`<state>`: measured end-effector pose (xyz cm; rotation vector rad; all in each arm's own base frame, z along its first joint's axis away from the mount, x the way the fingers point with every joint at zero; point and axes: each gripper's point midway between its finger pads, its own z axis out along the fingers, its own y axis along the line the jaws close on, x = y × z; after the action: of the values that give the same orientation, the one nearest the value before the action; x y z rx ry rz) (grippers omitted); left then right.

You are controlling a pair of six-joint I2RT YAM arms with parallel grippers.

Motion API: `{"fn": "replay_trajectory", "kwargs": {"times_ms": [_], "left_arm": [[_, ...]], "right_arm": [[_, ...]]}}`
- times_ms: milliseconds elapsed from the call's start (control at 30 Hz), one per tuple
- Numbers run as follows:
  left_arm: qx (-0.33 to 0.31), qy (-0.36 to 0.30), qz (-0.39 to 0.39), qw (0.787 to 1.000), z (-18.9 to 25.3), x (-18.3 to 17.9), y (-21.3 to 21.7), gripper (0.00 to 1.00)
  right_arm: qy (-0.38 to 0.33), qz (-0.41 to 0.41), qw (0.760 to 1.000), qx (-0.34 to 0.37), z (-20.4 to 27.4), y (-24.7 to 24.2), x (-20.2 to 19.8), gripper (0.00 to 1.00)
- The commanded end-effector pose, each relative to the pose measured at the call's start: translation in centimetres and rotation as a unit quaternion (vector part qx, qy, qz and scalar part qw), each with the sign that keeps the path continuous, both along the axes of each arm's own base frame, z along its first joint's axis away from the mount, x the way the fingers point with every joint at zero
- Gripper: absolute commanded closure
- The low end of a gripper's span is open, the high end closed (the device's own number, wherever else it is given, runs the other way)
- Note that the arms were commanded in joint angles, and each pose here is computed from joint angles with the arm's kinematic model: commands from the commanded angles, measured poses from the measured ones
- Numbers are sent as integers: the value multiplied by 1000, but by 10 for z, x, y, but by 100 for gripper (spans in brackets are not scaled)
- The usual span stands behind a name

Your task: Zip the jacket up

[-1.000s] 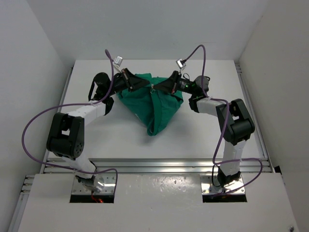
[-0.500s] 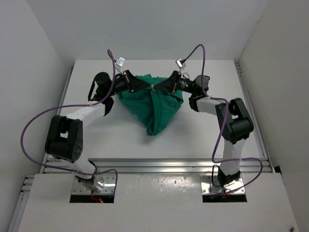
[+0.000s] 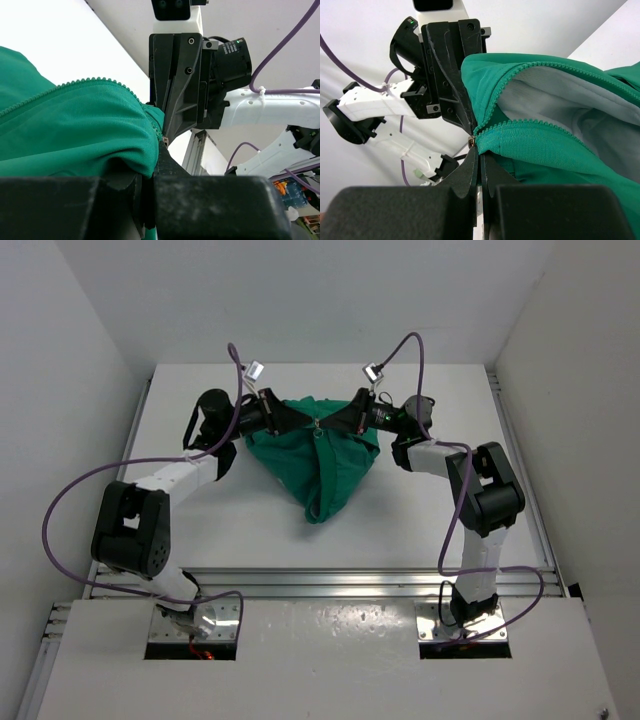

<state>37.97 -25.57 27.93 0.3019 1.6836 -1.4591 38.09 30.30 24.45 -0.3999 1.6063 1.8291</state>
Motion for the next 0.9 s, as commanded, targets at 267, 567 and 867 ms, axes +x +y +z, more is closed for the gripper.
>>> {"fn": "replay_trajectory", "kwargs": {"times_ms": [267, 567, 867], "left_arm": [[-1, -30, -74, 997, 19, -27, -22, 82], [-12, -25, -89, 996, 23, -31, -23, 86], [-31, -30, -71, 997, 28, -26, -15, 100]], "right_arm": [[-98, -36, 993, 52, 49, -3, 4, 100], [-91, -37, 994, 51, 45, -4, 6, 100], [-87, -35, 994, 47, 40, -4, 3, 100]]}}
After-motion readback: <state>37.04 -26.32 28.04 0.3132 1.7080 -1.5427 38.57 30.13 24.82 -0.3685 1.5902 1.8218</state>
